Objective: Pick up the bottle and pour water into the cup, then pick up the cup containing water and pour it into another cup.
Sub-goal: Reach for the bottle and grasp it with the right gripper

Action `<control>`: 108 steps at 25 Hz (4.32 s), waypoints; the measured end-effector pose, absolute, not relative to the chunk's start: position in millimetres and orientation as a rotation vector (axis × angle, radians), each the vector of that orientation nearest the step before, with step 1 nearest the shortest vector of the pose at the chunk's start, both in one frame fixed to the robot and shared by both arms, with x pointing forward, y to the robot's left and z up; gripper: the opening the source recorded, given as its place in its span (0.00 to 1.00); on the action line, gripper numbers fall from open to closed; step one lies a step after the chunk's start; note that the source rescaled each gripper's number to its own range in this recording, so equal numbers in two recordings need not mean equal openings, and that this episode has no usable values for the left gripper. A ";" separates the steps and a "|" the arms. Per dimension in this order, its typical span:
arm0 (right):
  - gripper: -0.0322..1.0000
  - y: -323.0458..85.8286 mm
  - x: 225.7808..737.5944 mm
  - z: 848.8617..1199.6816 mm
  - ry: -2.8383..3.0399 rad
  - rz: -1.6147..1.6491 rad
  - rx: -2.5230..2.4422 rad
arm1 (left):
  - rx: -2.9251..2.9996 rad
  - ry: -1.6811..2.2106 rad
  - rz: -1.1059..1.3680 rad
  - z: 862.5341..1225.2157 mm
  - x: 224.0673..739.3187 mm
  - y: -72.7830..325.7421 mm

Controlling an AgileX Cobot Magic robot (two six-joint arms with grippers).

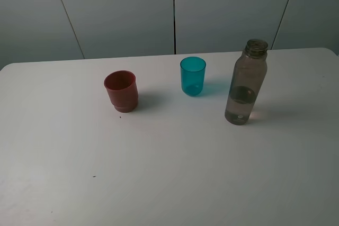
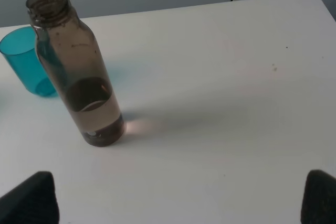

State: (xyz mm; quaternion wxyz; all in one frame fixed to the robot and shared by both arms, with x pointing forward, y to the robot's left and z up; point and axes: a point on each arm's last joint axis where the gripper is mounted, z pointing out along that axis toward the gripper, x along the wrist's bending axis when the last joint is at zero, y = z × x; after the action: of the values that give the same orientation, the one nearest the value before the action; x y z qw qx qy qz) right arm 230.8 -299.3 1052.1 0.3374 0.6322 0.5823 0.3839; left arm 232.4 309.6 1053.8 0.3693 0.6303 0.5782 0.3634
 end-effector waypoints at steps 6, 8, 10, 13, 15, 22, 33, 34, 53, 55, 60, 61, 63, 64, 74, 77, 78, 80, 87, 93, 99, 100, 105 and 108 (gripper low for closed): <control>1.00 -299.3 230.8 1052.1 1.518 1.001 1.647 | 1.618 1.484 0.933 1053.8 232.4 309.6; 1.00 -299.3 230.8 1052.1 1.518 1.001 1.647 | 1.618 1.484 0.933 1053.8 232.4 309.6; 1.00 -299.3 230.8 1052.1 1.518 1.001 1.647 | 1.618 1.484 0.933 1053.8 232.4 309.6; 1.00 -299.3 230.8 1052.1 1.518 1.001 1.647 | 1.618 1.484 0.933 1053.8 232.4 309.6; 1.00 -299.3 230.8 1052.1 1.518 1.001 1.647 | 1.618 1.484 0.933 1053.8 232.4 309.6; 1.00 -299.3 230.8 1052.1 1.518 1.001 1.647 | 1.619 1.483 0.934 1053.8 232.4 309.6; 1.00 -299.3 230.8 1052.1 1.518 1.001 1.647 | 1.619 1.483 0.934 1053.8 232.4 309.6; 1.00 -298.8 230.8 1052.1 1.520 1.007 1.649 | 1.619 1.483 0.934 1053.8 232.4 309.6; 1.00 -257.6 391.9 1091.5 1.711 1.124 2.202 | 1.619 1.483 0.934 1053.8 232.4 309.6; 1.00 -249.4 399.8 1094.0 1.681 1.211 2.162 | 1.619 1.483 0.934 1053.8 232.4 309.6; 1.00 -247.8 407.9 1101.3 1.672 1.223 1.890 | 1.619 1.483 0.934 1053.8 232.4 309.6; 1.00 -248.0 407.9 1097.3 1.671 1.219 1.872 | 1.619 1.483 0.934 1053.8 232.4 309.6; 1.00 -248.6 405.8 1085.3 1.669 1.223 1.851 | 1.619 1.483 0.934 1053.8 232.4 309.6; 1.00 -249.3 404.6 1076.4 1.667 1.222 1.842 | 1.619 1.483 0.934 1053.8 232.4 309.6; 1.00 -259.2 380.4 1000.5 1.584 1.264 1.778 | 1.619 1.483 0.934 1053.8 232.4 309.6; 1.00 -254.3 374.7 989.4 1.599 1.318 1.726 | 1.619 1.483 0.934 1053.8 232.4 309.6; 1.00 -251.1 372.0 985.8 1.622 1.338 1.693 | 1.619 1.483 0.934 1053.8 232.4 309.6; 1.00 -244.2 367.2 981.6 1.689 1.367 1.607 | 1.619 1.483 0.934 1053.8 232.4 309.6; 1.00 -233.4 372.9 963.9 1.819 1.305 1.444 | 1.619 1.483 0.934 1053.8 232.4 309.6; 1.00 -229.7 393.9 947.9 1.755 1.268 1.346 | 1.619 1.483 0.934 1053.8 232.4 309.6; 1.00 -228.8 408.4 926.1 1.711 1.212 1.372 | 1.619 1.483 0.934 1053.8 232.4 309.6; 1.00 -228.3 410.2 922.7 1.709 1.206 1.373 | 1.619 1.483 0.934 1053.8 232.4 309.6; 1.00 -226.6 418.3 913.2 1.654 1.230 1.358 | 1.619 1.483 0.934 1053.8 232.4 309.6; 1.00 -225.4 422.6 906.3 1.629 1.241 1.347 | 1.619 1.483 0.934 1053.8 232.4 309.6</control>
State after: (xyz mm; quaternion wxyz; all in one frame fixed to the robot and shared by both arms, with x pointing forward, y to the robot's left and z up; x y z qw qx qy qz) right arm 422.6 -225.4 906.3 0.3385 0.5172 0.6253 0.4764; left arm 232.4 309.6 1053.8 0.3690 0.6308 0.5776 0.3638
